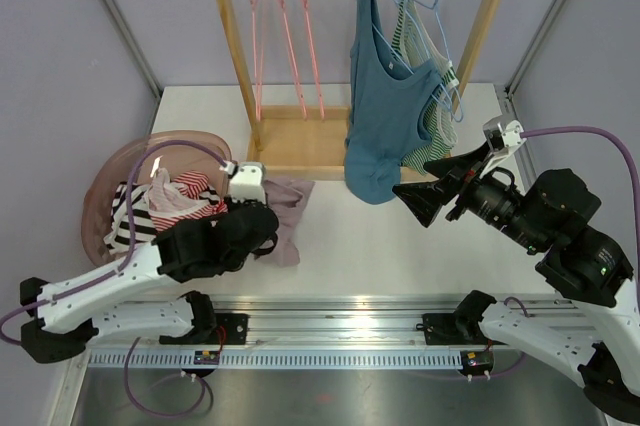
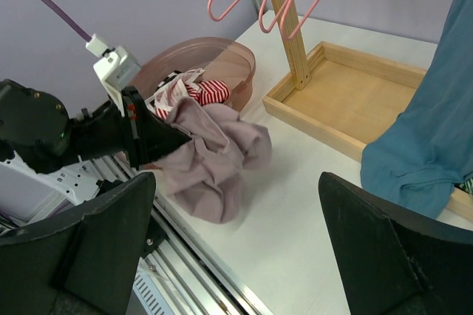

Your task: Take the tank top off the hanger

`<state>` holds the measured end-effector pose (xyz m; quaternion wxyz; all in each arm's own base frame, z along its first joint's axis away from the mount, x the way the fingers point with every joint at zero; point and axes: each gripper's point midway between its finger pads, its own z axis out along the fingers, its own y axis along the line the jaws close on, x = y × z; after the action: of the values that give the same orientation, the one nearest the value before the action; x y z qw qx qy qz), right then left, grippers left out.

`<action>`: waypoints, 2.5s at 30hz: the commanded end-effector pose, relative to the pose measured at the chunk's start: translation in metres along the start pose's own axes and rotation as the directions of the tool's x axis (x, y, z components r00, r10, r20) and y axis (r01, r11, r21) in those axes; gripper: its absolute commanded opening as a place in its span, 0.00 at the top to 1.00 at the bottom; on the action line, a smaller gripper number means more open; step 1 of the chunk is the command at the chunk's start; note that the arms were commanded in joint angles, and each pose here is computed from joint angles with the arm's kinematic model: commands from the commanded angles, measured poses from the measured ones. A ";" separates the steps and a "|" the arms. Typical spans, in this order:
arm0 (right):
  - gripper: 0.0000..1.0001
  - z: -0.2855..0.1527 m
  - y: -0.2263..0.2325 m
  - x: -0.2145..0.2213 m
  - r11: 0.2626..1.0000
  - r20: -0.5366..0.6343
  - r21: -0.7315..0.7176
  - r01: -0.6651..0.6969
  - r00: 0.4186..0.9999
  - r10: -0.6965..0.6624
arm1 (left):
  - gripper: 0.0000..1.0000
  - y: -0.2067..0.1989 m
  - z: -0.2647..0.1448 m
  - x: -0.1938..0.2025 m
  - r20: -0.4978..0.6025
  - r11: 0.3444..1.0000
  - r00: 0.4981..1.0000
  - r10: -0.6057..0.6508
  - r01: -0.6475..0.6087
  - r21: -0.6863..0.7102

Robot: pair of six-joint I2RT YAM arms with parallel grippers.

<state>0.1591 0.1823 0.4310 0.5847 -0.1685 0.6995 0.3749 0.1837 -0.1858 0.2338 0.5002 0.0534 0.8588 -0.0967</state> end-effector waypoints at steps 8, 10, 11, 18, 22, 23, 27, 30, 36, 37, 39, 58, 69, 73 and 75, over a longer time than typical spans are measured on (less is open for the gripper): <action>0.01 0.005 0.003 -0.011 1.000 0.038 -0.011 0.018 0.999 -0.017 | 1.00 0.137 -0.036 -0.047 0.138 0.924 0.984 -0.113 0.155 -0.350; 0.00 0.007 0.003 -0.011 1.000 0.035 -0.012 0.018 0.999 -0.017 | 1.00 0.141 -0.048 -0.068 0.187 0.922 0.974 -0.130 0.188 -0.337; 0.00 0.009 0.003 -0.010 1.000 0.031 -0.010 0.021 0.999 -0.020 | 1.00 0.142 -0.052 -0.077 0.200 0.924 0.973 -0.115 0.179 -0.338; 0.00 0.011 0.001 -0.008 1.000 0.029 -0.006 0.027 0.999 -0.027 | 1.00 0.144 -0.070 -0.129 0.280 0.914 0.957 -0.079 0.182 -0.362; 0.01 0.009 0.002 -0.007 0.999 0.027 -0.012 0.030 0.999 -0.030 | 1.00 0.166 -0.069 -0.135 0.278 0.864 0.959 -0.052 0.182 -0.469; 0.01 0.008 0.002 -0.007 0.999 0.028 -0.012 0.030 0.999 -0.030 | 1.00 0.164 -0.062 -0.130 0.256 0.869 0.965 -0.058 0.175 -0.462; 0.01 0.005 0.002 -0.007 0.999 0.033 -0.014 0.033 0.999 -0.033 | 1.00 0.180 -0.045 -0.111 0.207 0.847 0.975 -0.080 0.176 -0.502; 0.01 0.004 0.002 -0.006 0.999 0.029 -0.014 0.035 0.999 -0.034 | 1.00 0.212 -0.032 -0.088 0.144 0.782 0.984 -0.102 0.169 -0.601; 0.01 0.008 0.002 -0.002 0.999 0.020 -0.026 0.041 0.999 -0.040 | 1.00 0.270 -0.021 -0.060 0.168 0.613 0.960 -0.226 0.274 -0.741; 0.01 0.010 0.003 0.000 0.999 0.014 -0.029 0.039 0.999 -0.039 | 1.00 0.288 -0.016 -0.051 0.164 0.560 0.953 -0.255 0.284 -0.778; 0.01 0.012 0.003 0.001 0.999 0.006 -0.034 0.042 0.999 -0.042 | 1.00 0.301 -0.006 -0.040 0.150 0.535 0.933 -0.328 0.315 -0.784; 0.01 0.023 -0.071 -0.007 0.909 -0.011 0.416 0.011 1.000 -0.007 | 0.01 0.288 0.038 -0.040 0.058 0.684 0.865 -0.498 0.432 -0.588; 0.01 0.035 -0.108 -0.041 0.765 -0.036 0.632 0.128 0.990 -0.136 | 0.01 0.195 0.030 -0.098 0.028 0.902 0.959 -0.283 0.276 -0.333; 0.01 0.051 -0.108 -0.048 0.751 -0.074 0.638 0.167 0.985 -0.156 | 0.01 0.171 0.028 -0.101 0.040 0.939 0.959 -0.281 0.283 -0.196; 0.00 0.054 -0.120 -0.061 0.717 -0.070 0.677 0.169 0.984 -0.166 | 0.01 0.131 0.019 -0.104 0.041 0.962 0.962 -0.271 0.270 0.025</action>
<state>0.2805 0.1479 0.4301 0.6210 -0.0274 0.7790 0.0824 0.2881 -0.0208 0.2776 0.4715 -0.1329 0.8689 -0.0714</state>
